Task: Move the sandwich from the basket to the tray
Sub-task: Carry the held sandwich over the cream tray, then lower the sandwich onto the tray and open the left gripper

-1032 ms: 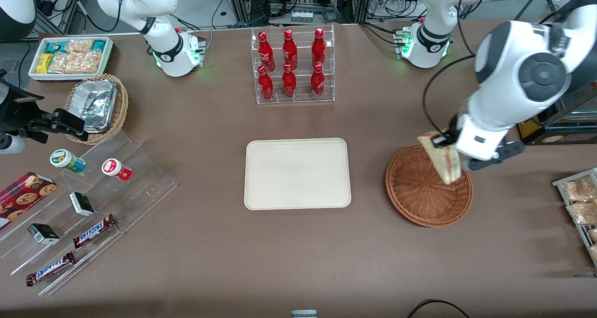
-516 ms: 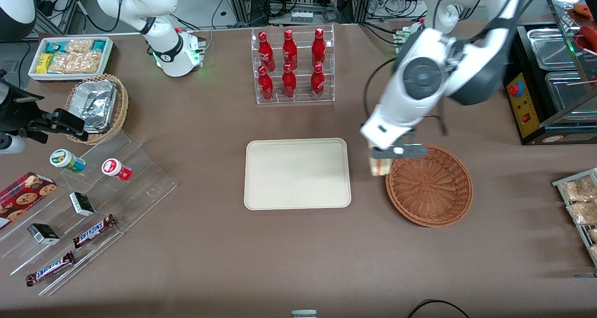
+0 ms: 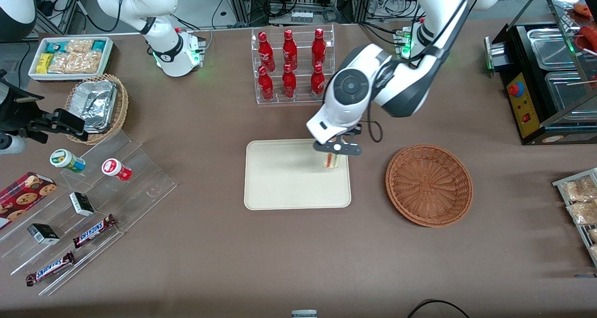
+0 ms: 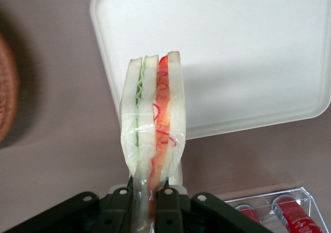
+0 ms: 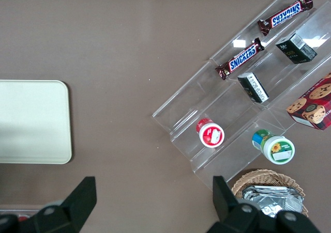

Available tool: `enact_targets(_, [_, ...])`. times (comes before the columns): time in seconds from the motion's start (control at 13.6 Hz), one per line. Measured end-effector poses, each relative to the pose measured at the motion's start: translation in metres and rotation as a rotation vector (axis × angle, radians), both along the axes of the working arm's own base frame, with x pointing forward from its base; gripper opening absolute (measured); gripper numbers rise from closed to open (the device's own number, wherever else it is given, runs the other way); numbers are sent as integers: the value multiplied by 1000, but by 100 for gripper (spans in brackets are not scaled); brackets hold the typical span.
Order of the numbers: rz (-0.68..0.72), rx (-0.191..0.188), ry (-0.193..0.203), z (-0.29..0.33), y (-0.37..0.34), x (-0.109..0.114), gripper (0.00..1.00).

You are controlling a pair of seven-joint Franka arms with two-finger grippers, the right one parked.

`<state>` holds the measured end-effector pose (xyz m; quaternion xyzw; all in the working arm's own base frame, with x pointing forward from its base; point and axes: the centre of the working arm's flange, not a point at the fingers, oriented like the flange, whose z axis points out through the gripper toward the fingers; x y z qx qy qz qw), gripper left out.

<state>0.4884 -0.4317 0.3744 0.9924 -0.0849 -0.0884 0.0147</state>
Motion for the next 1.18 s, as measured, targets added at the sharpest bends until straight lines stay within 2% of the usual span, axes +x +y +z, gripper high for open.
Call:
enact_targets(0.22, [5, -10, 10, -36, -23, -4, 15])
enact_targets(0.44, [42, 1, 28, -68, -33, 10, 15])
enact_targets(0.96, [68, 3, -8, -102, -32, 31, 15])
enact_targets(1.18, [70, 14, -7, -112, -29, 34, 15])
